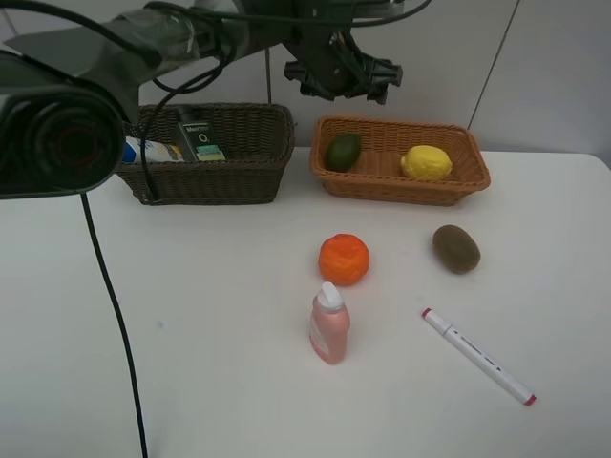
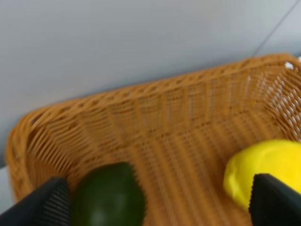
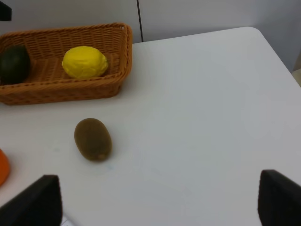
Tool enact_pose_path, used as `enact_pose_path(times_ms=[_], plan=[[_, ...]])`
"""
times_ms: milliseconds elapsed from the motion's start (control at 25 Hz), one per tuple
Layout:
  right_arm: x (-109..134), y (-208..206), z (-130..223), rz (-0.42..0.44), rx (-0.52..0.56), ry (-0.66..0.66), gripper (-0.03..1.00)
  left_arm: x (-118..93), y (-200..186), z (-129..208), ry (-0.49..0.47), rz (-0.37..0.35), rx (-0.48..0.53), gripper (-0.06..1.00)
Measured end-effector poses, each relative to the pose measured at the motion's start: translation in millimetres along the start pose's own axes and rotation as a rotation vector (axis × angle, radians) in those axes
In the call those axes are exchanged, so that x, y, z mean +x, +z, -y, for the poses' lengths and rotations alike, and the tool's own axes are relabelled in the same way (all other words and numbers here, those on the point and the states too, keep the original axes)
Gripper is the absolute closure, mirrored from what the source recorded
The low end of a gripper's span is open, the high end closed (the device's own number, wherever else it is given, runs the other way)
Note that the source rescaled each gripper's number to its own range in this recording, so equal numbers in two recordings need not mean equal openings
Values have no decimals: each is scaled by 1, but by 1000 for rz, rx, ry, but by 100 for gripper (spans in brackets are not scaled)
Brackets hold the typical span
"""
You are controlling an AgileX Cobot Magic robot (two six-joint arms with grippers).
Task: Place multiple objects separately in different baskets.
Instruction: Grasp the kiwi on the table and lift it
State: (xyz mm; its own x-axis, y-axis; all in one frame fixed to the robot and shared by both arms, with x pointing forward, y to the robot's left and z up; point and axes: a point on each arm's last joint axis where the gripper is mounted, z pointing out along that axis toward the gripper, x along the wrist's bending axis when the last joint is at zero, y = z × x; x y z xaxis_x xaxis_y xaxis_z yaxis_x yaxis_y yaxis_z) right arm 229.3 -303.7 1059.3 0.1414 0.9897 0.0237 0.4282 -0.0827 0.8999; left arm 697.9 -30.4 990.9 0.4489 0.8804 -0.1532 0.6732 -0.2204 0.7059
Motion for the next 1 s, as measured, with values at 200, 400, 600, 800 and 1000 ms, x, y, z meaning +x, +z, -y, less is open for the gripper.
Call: enact_pose_path(times_ms=[200, 400, 600, 800, 1000], plan=[[0, 0, 0, 0, 0, 0, -2, 11, -64, -21, -4, -78, 167, -5], [0, 0, 0, 0, 0, 0, -2, 23, -104, -25, 11, -122, 288, -5], [0, 0, 0, 0, 0, 0, -2, 20, -143, -27, 43, -103, 292, -5], [0, 0, 0, 0, 0, 0, -2, 63, -197, -9, 27, -241, 351, -5], [0, 0, 0, 0, 0, 0, -2, 117, -259, 25, -82, -362, 399, -5]])
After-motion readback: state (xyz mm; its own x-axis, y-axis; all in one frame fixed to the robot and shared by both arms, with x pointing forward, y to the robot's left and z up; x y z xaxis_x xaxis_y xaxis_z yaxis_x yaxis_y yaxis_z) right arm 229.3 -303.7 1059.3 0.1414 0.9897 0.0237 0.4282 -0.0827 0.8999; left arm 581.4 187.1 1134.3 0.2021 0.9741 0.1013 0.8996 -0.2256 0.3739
